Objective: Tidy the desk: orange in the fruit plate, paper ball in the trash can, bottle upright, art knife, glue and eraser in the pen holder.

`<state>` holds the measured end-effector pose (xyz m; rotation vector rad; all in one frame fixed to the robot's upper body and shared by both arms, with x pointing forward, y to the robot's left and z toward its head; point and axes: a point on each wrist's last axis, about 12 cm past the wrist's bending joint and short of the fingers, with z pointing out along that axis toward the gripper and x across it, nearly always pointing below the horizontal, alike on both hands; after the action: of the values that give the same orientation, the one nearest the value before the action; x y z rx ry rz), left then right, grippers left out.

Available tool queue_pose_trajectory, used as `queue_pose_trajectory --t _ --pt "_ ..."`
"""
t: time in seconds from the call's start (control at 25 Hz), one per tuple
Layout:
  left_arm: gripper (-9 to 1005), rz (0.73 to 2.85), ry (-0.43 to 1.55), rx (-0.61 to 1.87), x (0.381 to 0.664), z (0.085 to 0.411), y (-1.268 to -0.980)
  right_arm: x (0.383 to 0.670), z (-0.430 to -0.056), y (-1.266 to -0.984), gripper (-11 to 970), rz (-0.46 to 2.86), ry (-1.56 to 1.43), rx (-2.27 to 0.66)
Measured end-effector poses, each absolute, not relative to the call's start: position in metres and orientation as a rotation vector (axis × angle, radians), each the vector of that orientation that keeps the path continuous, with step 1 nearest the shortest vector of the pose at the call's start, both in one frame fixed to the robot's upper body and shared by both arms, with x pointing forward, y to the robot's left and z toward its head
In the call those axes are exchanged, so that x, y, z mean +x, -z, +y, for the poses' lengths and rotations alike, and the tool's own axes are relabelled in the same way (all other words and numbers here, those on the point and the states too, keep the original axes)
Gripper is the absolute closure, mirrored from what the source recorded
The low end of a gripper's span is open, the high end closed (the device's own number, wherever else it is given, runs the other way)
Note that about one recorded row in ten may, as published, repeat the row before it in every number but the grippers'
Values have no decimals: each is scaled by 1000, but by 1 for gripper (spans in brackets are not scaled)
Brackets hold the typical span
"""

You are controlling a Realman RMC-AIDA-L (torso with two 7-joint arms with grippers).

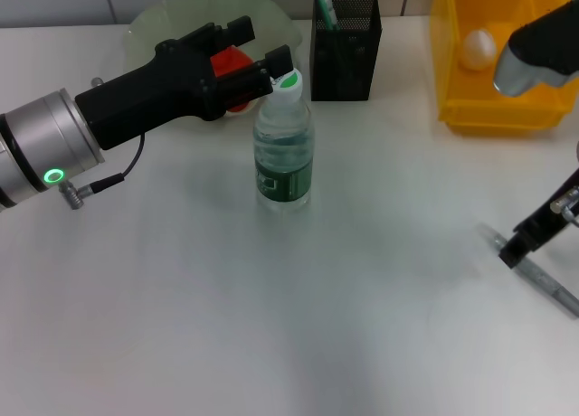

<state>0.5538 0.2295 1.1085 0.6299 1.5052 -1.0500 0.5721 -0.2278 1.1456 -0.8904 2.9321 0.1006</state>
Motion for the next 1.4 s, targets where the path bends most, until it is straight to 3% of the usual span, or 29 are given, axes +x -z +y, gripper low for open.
queue_pose_trajectory --t 0.28,0.88,1.28,1.4 --pt "194 1505 1052 629 553 230 -1108 572 -224 -1128 432 2963 -48 -934" --pt "194 1507 1056 628 551 231 -1107 572 -227 -1120 467 2991 -54 -902" --pt "194 1503 1057 633 552 230 -1108 572 -225 -1120 699 2991 -75 -893" --pt "194 1501 1057 635 552 230 -1108 573 -226 -1121 716 2985 -87 -878"
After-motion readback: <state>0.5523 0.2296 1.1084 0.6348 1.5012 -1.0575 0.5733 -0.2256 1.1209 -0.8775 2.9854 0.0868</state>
